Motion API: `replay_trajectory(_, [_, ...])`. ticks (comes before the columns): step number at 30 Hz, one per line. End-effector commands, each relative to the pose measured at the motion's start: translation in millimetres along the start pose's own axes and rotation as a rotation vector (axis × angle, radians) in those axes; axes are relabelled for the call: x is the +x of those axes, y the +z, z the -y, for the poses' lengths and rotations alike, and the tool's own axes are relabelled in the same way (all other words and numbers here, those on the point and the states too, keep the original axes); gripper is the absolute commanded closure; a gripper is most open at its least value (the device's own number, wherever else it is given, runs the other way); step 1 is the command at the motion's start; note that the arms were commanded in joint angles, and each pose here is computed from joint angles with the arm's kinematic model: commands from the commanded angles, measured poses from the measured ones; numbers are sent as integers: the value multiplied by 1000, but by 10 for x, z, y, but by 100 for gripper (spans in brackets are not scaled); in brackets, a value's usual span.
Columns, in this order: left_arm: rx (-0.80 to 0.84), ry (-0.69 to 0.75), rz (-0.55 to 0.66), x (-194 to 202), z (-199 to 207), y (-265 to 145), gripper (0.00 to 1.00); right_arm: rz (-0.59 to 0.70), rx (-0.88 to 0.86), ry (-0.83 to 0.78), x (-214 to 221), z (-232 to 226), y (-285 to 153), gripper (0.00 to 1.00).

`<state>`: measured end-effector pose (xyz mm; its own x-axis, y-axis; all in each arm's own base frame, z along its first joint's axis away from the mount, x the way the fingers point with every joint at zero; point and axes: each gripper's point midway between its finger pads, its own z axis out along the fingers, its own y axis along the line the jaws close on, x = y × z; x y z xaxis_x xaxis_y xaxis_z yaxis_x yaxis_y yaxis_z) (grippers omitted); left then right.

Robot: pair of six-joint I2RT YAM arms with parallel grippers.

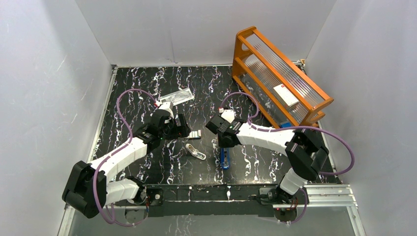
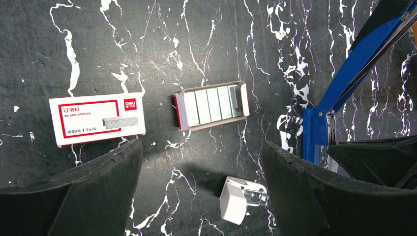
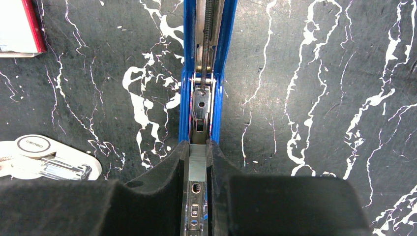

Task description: Load the staples into the stapler

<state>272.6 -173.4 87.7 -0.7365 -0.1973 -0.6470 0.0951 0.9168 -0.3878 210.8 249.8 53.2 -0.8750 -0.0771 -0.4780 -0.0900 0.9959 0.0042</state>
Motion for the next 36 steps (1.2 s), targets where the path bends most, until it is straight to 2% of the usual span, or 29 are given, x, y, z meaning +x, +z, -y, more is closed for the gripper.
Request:
replay_trajectory(1, [8,-3,15,-59,30,-13,13,33,3,20,-61,11,11,79])
replay_trajectory(8, [8,-3,14,-59,32,-8,13,30,7,25,-15,39,43,79])
replay_trajectory(15, [9,-2,13,-60,34,-4,13,28,7,22,-8,44,39,73])
replay_trajectory(36, [11,-1,12,-62,40,1,13,51,-9,32,-116,9,-59,65])
